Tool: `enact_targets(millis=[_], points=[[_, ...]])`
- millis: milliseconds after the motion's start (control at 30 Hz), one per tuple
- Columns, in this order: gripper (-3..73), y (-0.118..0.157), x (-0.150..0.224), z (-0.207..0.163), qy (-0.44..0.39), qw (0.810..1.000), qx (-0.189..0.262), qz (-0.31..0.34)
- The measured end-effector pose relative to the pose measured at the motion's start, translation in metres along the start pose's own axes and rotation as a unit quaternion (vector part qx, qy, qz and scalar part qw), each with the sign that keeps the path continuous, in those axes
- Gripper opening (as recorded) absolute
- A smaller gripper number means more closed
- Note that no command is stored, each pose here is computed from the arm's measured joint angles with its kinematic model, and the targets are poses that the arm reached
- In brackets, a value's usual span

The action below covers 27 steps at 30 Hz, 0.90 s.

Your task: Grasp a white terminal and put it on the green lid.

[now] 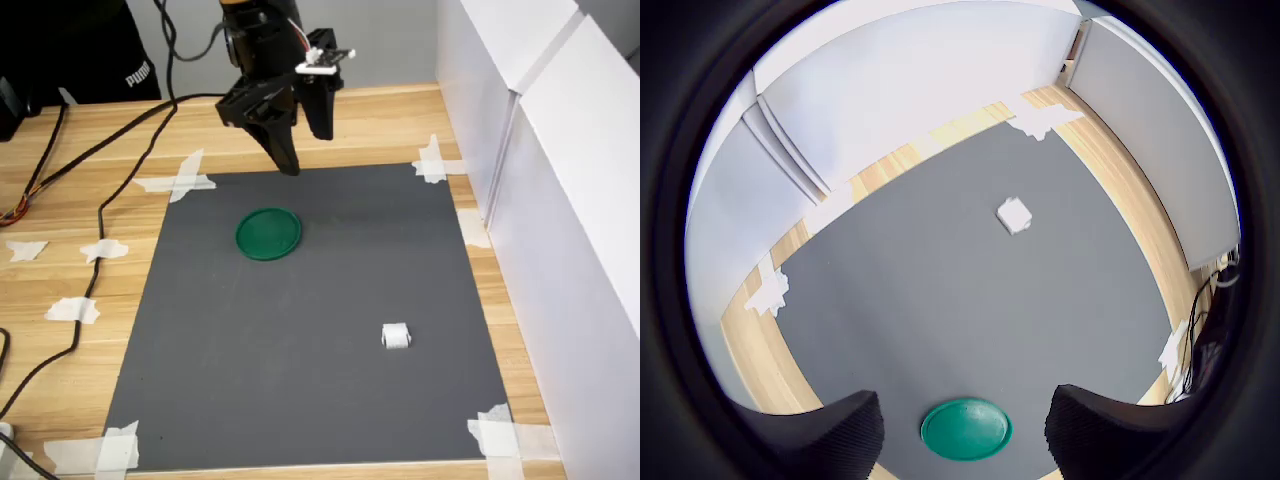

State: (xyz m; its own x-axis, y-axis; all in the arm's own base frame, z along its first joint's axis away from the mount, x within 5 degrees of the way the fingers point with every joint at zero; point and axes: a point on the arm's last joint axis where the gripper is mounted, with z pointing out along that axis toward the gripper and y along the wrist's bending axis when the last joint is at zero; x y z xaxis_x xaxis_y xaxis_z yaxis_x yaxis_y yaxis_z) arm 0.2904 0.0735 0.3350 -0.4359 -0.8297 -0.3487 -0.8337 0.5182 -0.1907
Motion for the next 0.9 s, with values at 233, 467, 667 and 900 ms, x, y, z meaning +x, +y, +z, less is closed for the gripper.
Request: enact_targets(millis=[233,467,667,900], points=[[71.5,-0.004,-0.033,0.014,-0.004,1.0,-0.015,-0.02],[71.5,-0.022,-0.051,0.036,-0.007,1.0,-0.007,-0.001],[71.5,-0.034,-0.063,0.061,-0.001,1.0,-0.01,0.023],[71.5,-0.027,-0.087,0.08,-0.008,1.0,-0.003,0.017]])
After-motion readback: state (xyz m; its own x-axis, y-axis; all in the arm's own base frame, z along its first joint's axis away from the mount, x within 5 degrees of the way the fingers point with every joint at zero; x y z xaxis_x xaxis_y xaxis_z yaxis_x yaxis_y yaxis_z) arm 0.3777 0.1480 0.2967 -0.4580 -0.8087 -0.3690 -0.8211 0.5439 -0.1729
